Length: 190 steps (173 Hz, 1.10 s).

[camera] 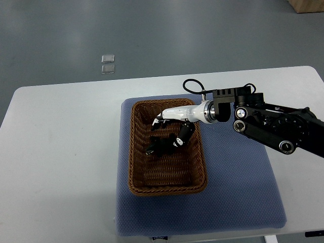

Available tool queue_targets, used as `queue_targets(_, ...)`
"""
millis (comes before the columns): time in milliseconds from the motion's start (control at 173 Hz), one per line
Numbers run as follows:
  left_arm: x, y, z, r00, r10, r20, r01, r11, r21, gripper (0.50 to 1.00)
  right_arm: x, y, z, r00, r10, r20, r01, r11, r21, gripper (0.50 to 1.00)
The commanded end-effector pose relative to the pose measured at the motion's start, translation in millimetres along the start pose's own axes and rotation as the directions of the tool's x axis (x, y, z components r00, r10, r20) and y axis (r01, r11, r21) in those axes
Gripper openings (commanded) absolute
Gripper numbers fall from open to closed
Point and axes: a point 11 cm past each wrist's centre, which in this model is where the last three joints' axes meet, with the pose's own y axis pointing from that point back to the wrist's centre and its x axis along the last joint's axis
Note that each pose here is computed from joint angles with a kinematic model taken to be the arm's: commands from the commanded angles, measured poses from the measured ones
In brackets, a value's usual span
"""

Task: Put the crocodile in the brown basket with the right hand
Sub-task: 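Open the right hand, release the crocodile, and raise the hand away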

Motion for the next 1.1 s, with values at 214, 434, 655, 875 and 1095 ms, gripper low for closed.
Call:
queue_targets(214, 0, 0, 0, 1.0, 0.0, 0.002, 0.0, 1.0, 0.0, 1.0, 26, 15, 6, 0.996, 0.078, 0.048, -0.079, 0.997, 0.004, 0.903)
queue_targets(434, 0, 0, 0, 1.0, -0.003, 0.002, 0.003, 1.0, 0.0, 1.0, 71, 43, 18, 0.94, 0.247, 0.237, -0.262, 0.964, 0.036, 0.903)
queue_targets(655, 0, 0, 0, 1.0, -0.003, 0.002, 0.003, 1.0, 0.0, 1.0, 95, 70, 65, 0.705, 0.392, 0.592, -0.476, 0.879, -0.015, 0.903)
queue_targets(875, 0, 0, 0, 1.0, -0.003, 0.002, 0.003, 1.0, 0.0, 1.0, 96, 93, 111, 0.22, 0.288, 0.932, -0.654, 0.753, -0.078, 0.903)
queue_targets(1095, 0, 0, 0, 1.0, -0.002, 0.002, 0.002, 1.0, 0.0, 1.0, 78, 110, 161, -0.278, 0.017, 0.96, -0.763, 0.603, -0.232, 0.919)
